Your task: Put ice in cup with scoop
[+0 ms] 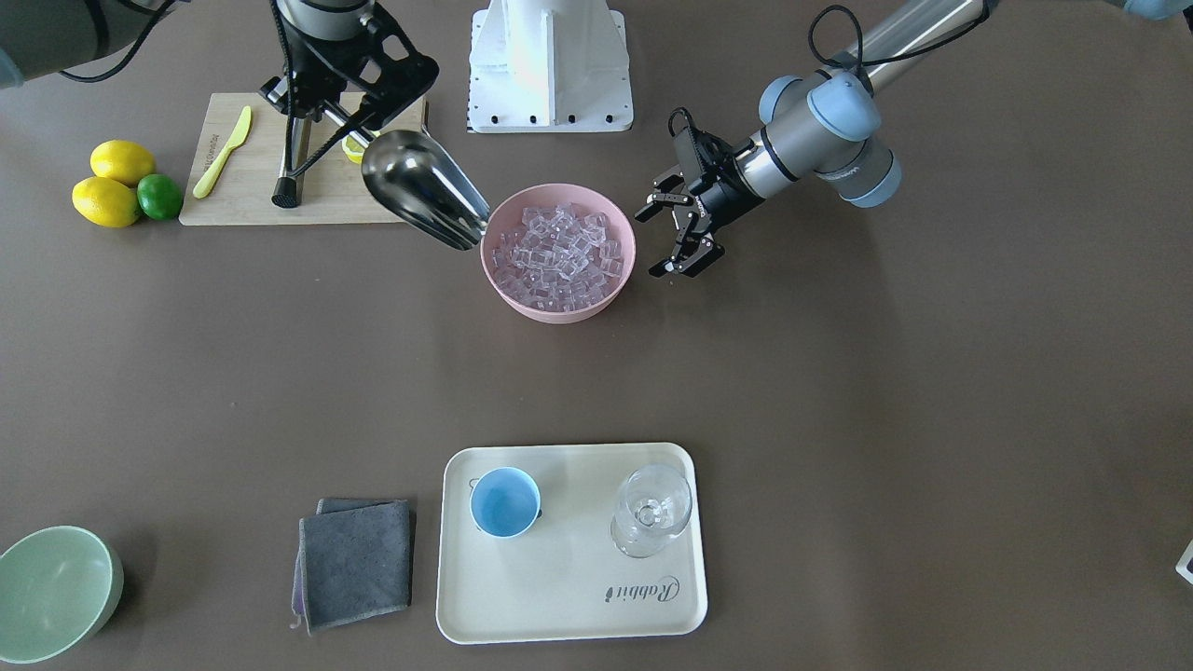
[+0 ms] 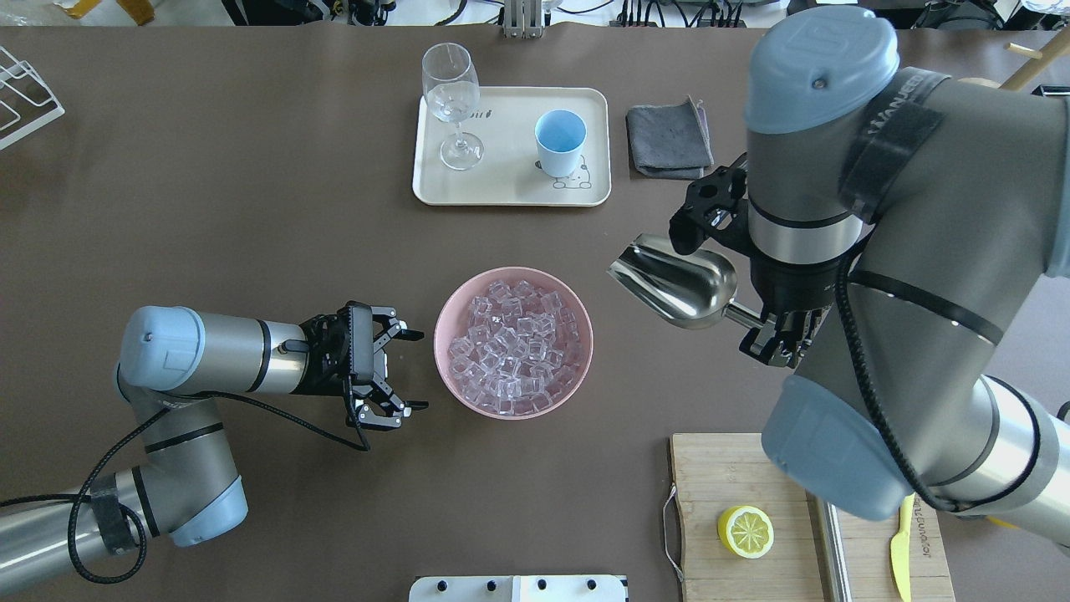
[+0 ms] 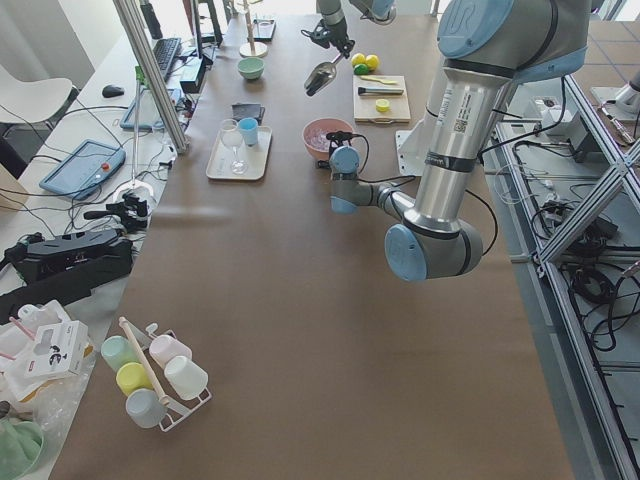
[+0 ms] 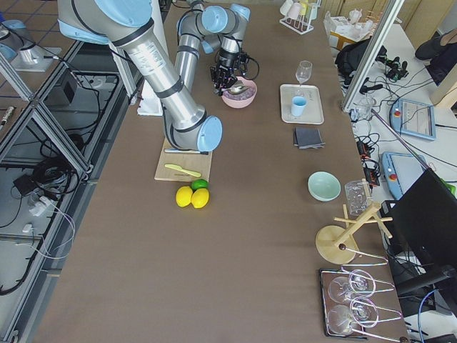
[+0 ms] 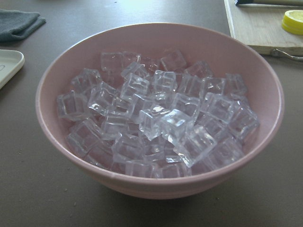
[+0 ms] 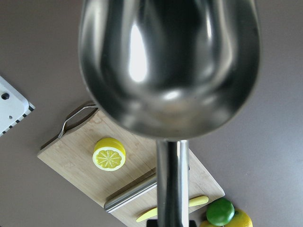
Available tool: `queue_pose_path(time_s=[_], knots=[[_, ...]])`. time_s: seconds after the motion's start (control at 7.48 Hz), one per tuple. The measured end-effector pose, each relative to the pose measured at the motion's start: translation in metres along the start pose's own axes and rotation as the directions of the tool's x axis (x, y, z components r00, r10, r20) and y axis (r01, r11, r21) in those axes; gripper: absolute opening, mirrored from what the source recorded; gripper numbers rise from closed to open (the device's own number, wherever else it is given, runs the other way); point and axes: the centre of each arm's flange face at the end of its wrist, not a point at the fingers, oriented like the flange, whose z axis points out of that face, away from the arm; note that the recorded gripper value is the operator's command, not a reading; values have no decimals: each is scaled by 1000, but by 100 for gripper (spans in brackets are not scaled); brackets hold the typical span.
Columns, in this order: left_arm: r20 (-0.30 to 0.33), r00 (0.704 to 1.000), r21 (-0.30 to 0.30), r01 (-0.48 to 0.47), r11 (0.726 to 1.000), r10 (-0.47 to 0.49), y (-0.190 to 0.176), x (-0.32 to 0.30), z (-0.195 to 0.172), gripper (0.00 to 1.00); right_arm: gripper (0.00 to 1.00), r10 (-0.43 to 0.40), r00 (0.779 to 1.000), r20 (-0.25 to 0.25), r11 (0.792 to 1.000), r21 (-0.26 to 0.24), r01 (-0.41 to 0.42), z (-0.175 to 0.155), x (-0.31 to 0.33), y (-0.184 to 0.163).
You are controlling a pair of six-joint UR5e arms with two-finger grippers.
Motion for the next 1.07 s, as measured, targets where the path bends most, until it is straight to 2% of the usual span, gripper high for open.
queue_pose_path(time_s=[0.27,0.53,0.8,1.07], knots=[[17,999,5,32,999,-33,-3,-1,4,98,0,-72,995,-64,989,-131,64,-11,-58,-25],[18,999,7,37,999,-37,-6,-1,9,98,0,-82,994,-71,969,-238,63,1,-78,-50],[18,999,9,38,999,-38,-6,-2,11,98,0,-105,992,-74,940,-332,74,9,-81,-61],[17,999,10,37,999,-37,-6,-2,11,98,0,-147,985,-92,897,-431,93,-3,-85,-79]])
